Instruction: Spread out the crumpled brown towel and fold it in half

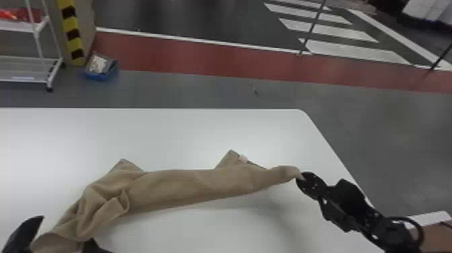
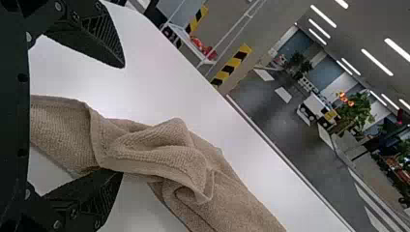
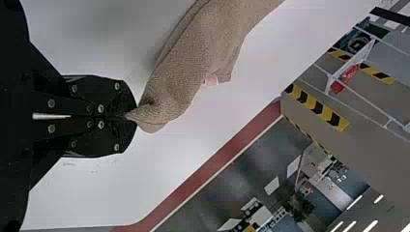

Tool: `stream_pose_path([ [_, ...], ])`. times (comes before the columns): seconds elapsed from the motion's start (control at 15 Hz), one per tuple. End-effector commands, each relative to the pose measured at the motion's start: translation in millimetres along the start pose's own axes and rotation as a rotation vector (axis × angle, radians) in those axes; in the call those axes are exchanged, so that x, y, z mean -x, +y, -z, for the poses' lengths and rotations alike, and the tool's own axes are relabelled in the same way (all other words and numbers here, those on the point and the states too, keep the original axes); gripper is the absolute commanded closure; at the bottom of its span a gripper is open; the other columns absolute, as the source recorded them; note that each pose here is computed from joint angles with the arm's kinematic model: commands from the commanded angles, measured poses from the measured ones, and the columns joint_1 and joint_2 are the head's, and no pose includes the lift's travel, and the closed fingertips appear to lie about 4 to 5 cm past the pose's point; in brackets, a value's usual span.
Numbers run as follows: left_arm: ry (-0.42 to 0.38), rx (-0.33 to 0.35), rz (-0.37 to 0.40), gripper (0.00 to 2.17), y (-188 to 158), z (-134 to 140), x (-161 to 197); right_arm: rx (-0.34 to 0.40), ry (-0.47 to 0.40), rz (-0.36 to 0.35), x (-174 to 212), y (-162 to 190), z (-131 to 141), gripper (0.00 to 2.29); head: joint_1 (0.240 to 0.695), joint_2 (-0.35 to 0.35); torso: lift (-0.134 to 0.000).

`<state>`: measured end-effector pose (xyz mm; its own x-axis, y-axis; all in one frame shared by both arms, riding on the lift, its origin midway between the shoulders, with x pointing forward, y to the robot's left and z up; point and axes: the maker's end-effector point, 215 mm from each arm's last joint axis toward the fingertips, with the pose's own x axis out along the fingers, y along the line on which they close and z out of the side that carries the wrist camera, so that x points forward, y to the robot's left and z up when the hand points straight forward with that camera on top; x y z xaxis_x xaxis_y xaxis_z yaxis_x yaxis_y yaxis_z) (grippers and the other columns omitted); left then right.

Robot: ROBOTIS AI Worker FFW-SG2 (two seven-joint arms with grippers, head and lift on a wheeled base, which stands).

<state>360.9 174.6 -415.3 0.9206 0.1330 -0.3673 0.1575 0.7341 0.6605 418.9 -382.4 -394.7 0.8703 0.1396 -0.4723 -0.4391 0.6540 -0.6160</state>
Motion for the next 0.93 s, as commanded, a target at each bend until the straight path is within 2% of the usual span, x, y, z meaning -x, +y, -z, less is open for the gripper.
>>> stream_pose_path([
  [0.0, -0.009, 0.057, 0.004, 0.02, 9, 7, -6, -0.014, 0.017, 0.016, 0, -9, 9, 1.40, 0.695, -0.296, -0.124],
  [0.27, 0.030, 0.088, 0.005, 0.12, 23, 33, -18, -0.062, 0.076, 0.066, 0, -34, 44, 1.40, 0.695, -0.300, -0.124],
  [0.4, 0.036, 0.087, 0.010, 0.21, 21, 36, -19, -0.109, 0.096, 0.078, -6, -41, 53, 1.40, 0.695, -0.306, -0.124],
  [0.53, 0.030, 0.086, 0.007, 0.22, 22, 34, -19, -0.140, 0.109, 0.093, -11, -48, 58, 1.40, 0.695, -0.314, -0.124],
  [0.67, -0.015, 0.096, 0.032, 0.21, 18, 20, -19, -0.199, 0.158, 0.122, -9, -59, 74, 1.40, 0.695, -0.326, -0.124],
  [0.87, -0.123, 0.107, 0.114, 0.22, 10, -8, -14, -0.211, 0.163, 0.129, -7, -60, 77, 1.40, 0.695, -0.350, -0.124],
])
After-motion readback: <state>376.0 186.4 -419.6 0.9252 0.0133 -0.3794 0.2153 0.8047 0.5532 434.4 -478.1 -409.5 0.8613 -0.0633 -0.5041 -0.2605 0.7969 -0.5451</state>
